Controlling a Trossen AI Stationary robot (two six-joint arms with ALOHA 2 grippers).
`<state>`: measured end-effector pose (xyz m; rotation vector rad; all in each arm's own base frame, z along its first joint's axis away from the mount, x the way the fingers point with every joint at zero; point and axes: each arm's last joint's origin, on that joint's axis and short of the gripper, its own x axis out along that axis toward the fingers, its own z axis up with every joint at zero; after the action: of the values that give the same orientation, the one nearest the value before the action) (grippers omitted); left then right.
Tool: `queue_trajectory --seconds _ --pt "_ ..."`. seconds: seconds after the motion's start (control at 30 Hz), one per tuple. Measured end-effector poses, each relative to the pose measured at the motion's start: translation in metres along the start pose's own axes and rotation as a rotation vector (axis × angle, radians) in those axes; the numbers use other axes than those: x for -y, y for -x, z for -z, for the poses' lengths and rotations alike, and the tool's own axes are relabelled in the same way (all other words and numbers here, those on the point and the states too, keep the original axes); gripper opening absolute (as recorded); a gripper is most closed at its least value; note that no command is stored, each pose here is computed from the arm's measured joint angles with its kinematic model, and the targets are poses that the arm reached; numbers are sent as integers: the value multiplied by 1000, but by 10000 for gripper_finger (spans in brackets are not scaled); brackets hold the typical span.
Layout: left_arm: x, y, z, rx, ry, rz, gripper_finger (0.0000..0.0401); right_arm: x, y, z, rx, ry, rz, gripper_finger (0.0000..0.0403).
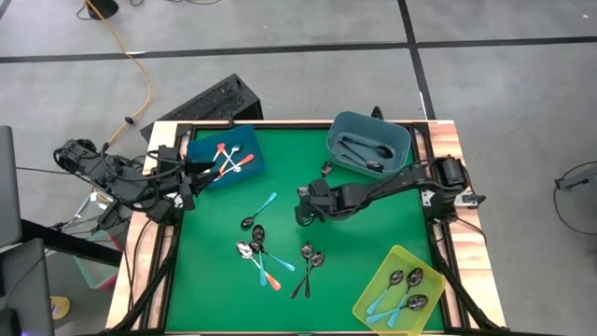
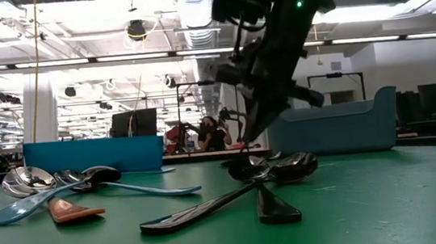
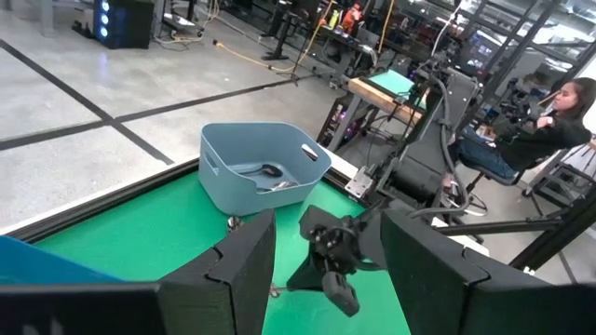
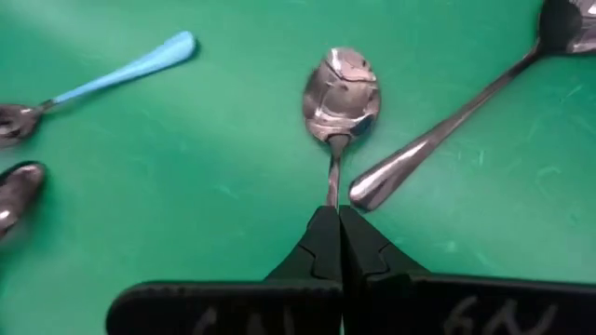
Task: Sort silverware by color (type)
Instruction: Put the black spoon into the blue bin
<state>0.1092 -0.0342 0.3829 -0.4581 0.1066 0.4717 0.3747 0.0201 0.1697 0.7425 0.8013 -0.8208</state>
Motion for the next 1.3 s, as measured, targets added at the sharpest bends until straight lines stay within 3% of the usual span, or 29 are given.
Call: queue_trajectory --seconds 0.27,0.67,0.9,1.1,1.3 --pt "0 0 0 2 1 -1 179 0 13 2 -21 22 -6 1" --pt "0 0 0 2 -3 -1 179 1 36 54 -185 243 101 9" --pt "0 0 0 2 -14 -1 179 0 40 64 -296 424 44 64" --pt "0 0 0 2 -14 -1 179 2 33 52 -377 525 -26 146" --pt "0 0 0 2 -3 -1 179 10 24 31 -390 529 -26 208"
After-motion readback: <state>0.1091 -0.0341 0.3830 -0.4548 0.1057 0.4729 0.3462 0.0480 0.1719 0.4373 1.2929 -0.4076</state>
